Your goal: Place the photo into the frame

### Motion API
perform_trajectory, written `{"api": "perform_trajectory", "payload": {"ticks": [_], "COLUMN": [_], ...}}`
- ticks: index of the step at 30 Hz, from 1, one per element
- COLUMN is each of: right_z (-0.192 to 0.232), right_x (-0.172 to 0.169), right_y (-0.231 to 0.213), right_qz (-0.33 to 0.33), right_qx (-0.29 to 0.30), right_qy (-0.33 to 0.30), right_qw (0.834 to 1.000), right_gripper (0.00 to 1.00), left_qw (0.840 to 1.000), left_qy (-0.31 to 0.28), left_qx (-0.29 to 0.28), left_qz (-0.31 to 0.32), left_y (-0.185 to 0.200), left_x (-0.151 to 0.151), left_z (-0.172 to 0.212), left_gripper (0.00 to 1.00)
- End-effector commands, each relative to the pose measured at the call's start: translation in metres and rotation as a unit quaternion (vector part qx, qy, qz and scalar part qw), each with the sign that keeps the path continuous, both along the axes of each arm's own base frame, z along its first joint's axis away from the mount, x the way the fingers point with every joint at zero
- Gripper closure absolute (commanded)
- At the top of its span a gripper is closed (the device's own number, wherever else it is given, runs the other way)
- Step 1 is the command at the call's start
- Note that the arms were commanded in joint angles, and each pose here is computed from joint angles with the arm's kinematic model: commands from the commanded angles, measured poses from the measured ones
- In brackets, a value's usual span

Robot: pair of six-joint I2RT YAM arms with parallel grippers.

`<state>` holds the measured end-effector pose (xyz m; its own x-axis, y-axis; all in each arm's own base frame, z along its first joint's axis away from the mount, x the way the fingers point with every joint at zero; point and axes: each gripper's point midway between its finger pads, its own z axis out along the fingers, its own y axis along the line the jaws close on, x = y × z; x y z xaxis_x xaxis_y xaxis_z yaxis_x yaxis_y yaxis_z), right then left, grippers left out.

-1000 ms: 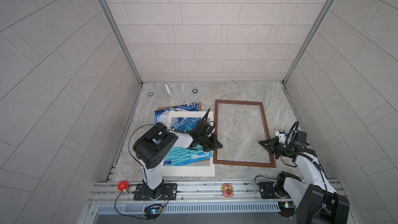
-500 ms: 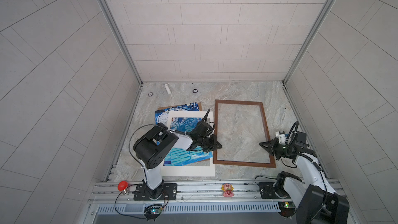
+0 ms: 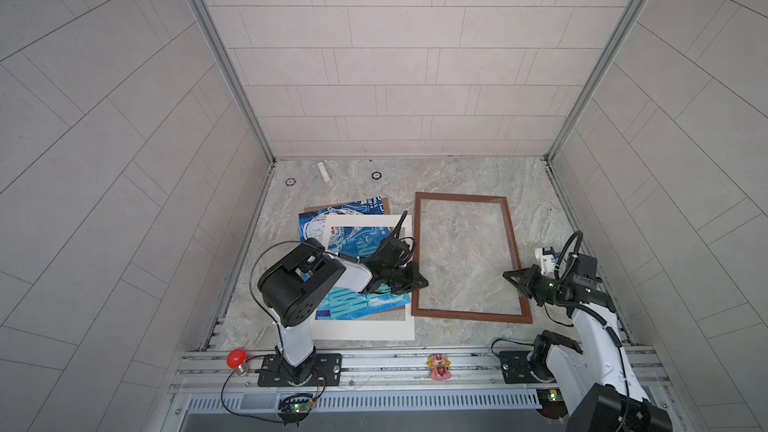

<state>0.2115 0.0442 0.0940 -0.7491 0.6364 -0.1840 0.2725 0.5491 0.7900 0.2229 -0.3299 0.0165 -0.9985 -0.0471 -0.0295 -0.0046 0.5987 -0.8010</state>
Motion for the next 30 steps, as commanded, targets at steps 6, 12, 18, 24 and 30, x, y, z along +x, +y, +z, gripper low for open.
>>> {"api": "perform_trajectory", "payload": {"ticks": [6, 12, 18, 24, 30], "right_z": [-0.010, -0.019, -0.024, -0.027, -0.030], "right_x": [-0.002, -0.004, -0.006, -0.008, -0.010], "right_y": [-0.007, -0.013, -0.017, -0.019, -0.021], "right_qz": [-0.010, -0.026, -0.036, -0.042, -0.046], "right_qx": [-0.025, -0.042, -0.050, -0.052, -0.058], "right_qy": [0.013, 0.034, 0.049, 0.059, 0.069], "right_qw": [1.000, 0.998, 0.997, 0.996, 0.995], "right_gripper": [1.00, 1.00, 1.00, 0.89, 0.77], "left_qw": [0.998, 0.998, 0.998, 0.998, 0.998], "left_qy": [-0.055, -0.065, -0.062, -0.056, -0.049], "left_qx": [0.005, 0.006, 0.001, -0.007, -0.022], "left_qz": [0.012, 0.006, 0.004, 0.010, 0.017], "left_y": [0.002, -0.001, -0.004, -0.007, -0.010], "left_x": [0.011, 0.013, 0.012, 0.013, 0.014], "left_z": [0.010, 0.013, 0.011, 0.010, 0.012], "left_gripper": [1.00, 1.00, 1.00, 1.00, 1.00]}}
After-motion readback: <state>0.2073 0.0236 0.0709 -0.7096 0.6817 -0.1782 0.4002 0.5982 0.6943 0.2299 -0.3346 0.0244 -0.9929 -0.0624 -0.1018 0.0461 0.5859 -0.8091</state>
